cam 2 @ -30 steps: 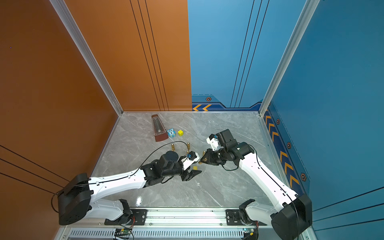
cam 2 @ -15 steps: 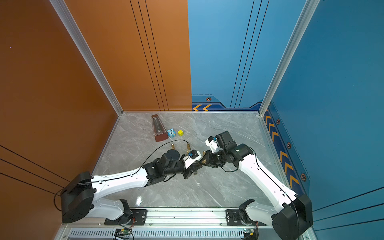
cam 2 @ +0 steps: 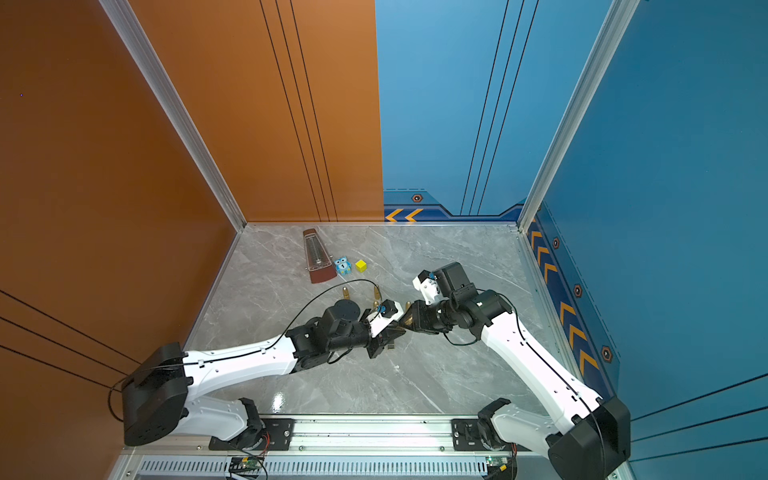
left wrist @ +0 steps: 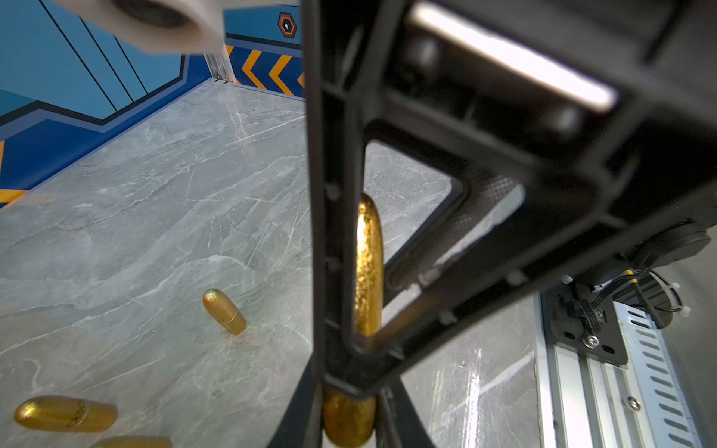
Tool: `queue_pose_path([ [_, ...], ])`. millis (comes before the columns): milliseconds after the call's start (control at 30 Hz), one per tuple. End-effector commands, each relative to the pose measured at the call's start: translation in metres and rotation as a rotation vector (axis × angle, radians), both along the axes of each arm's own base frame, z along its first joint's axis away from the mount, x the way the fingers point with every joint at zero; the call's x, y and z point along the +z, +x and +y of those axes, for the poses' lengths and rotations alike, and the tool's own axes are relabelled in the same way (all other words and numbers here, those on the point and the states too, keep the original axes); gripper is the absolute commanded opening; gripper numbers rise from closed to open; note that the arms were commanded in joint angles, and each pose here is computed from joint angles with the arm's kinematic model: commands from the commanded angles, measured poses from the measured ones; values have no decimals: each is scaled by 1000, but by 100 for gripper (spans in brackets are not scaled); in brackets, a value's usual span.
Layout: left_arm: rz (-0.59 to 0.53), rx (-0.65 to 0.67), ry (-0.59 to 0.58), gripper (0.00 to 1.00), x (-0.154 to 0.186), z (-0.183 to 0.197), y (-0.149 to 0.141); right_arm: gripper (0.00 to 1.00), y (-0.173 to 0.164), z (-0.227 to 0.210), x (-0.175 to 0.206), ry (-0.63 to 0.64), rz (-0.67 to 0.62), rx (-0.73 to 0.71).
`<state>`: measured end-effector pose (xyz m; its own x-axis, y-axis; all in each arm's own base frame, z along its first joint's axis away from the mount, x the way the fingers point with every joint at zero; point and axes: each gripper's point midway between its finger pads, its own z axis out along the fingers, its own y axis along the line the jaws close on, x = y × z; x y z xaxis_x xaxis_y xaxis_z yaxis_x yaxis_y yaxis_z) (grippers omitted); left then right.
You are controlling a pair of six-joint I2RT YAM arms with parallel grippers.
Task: Open the lipstick cap
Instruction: Open the cover of the lipstick.
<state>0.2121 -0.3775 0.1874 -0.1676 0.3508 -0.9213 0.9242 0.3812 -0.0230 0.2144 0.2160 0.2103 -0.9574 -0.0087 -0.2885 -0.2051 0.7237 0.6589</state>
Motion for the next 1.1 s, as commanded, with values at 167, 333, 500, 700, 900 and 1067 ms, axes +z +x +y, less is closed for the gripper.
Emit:
queue_pose_path([
  [167,37,41,7,0,-6,3,0,37,13,-11,1,-43,-88,-37],
  [333,50,49,0,0,-6,2,1,25,12,-6,-5,-22,-70,-15],
  [500,54,65,5,0,-8,2,4,16,11,-6,-6,-20,-73,-8],
  [700,63,76,24,0,-15,7,3,13,19,-16,-1,-38,-113,-48],
  [900,80,93,70,0,-25,16,1,13,24,-25,18,-2,-148,-80],
  [1067,100,86,102,0,-33,21,-4,14,25,-34,28,11,-167,-101],
])
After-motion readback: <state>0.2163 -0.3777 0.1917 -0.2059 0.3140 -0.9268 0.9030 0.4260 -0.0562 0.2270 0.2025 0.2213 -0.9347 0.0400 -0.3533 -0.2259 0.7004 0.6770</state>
